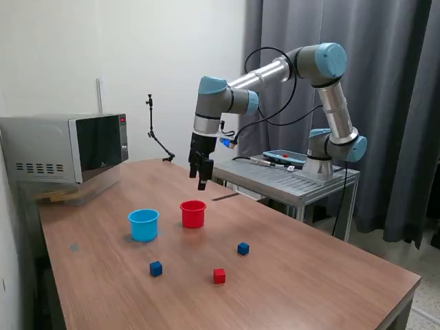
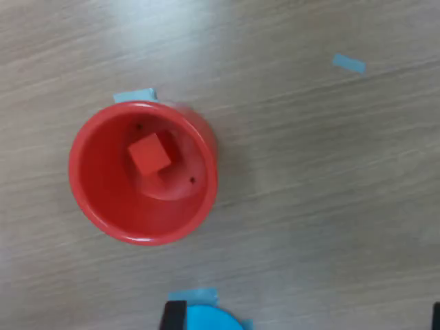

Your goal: Place red objects in the red bin, and blue objects in the blue bin.

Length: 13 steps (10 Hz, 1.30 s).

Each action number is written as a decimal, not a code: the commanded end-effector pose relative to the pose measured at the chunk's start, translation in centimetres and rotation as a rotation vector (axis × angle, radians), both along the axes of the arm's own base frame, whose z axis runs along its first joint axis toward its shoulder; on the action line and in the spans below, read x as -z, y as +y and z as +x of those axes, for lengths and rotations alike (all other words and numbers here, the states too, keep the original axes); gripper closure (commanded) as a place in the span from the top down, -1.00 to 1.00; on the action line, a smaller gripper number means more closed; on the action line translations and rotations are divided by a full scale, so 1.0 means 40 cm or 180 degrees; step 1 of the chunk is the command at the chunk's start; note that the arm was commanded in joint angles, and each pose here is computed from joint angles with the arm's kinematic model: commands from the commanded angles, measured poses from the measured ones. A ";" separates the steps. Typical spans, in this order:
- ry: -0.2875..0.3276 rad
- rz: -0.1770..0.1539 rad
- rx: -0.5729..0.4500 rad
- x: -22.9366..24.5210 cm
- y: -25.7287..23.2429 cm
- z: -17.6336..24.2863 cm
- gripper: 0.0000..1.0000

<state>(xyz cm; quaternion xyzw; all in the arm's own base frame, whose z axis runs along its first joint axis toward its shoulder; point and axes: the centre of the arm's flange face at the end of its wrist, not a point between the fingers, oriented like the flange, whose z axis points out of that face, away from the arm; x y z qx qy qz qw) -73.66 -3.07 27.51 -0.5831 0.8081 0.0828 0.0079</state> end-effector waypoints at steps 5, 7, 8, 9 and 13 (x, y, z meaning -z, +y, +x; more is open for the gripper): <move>0.0225 -0.0080 -0.0124 -0.145 -0.158 -0.032 1.00; 0.0234 -0.0240 0.0012 -0.199 -0.170 -0.007 1.00; 0.0193 -0.0255 0.0081 -0.236 -0.172 0.018 1.00; 0.0241 -0.0259 0.0128 -0.271 -0.170 0.036 1.00; 0.0295 -0.0240 0.0114 -0.315 -0.180 0.067 1.00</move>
